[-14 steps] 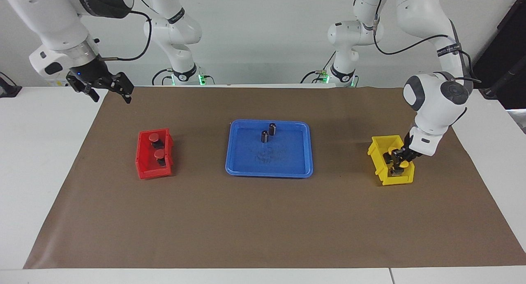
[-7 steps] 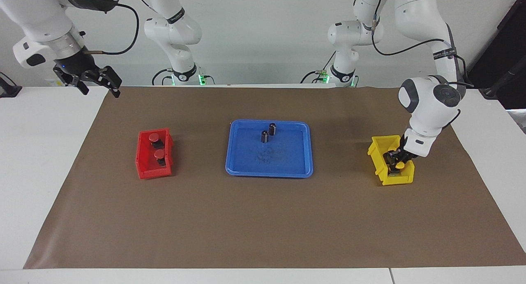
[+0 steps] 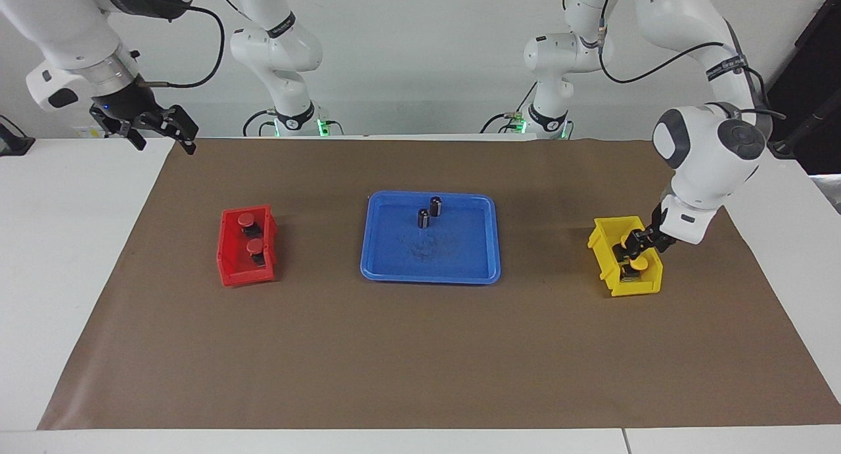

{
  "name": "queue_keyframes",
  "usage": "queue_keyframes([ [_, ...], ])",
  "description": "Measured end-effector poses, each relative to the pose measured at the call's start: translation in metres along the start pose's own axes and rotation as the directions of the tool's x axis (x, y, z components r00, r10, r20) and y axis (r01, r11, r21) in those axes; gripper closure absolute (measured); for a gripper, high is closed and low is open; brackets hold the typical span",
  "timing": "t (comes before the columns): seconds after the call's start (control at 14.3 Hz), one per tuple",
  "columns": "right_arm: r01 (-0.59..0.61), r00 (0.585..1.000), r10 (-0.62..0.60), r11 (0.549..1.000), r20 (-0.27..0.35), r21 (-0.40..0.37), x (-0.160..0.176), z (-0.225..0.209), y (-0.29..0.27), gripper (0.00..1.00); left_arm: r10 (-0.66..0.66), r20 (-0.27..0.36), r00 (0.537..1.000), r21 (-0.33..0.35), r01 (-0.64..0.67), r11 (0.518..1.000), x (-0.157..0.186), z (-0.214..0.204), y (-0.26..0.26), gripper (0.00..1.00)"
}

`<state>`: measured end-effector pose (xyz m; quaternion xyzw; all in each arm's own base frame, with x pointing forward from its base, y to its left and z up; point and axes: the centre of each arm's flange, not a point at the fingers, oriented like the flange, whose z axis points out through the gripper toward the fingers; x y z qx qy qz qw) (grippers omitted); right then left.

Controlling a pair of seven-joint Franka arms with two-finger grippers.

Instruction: Sort red and yellow buttons by color

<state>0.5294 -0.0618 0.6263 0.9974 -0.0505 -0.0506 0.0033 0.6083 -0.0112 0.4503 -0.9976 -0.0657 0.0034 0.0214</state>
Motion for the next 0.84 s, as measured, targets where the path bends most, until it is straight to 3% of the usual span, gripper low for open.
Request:
queue_keyframes([
  [0.14,0.024,1.000,-0.024,1.000,0.000,-0.002,0.000,0.000,-0.013,0.00,0.055,0.030,0.998,0.005,-0.056,0.998,-0.002,-0.039,-0.005,0.23],
  [0.28,0.039,0.999,-0.039,0.999,0.000,-0.004,0.000,0.000,-0.021,0.00,0.139,0.037,0.990,0.004,-0.139,0.990,-0.009,-0.072,-0.013,0.04],
  [0.35,0.040,0.999,-0.040,0.999,0.000,-0.004,0.000,0.000,-0.021,0.00,0.169,0.044,0.985,0.002,-0.169,0.986,-0.016,-0.084,-0.014,0.00],
  [0.84,0.039,0.999,-0.039,0.999,0.000,-0.004,0.000,0.000,-0.021,0.00,0.230,0.067,0.971,-0.043,-0.227,0.973,-0.072,-0.155,-0.001,0.00],
])
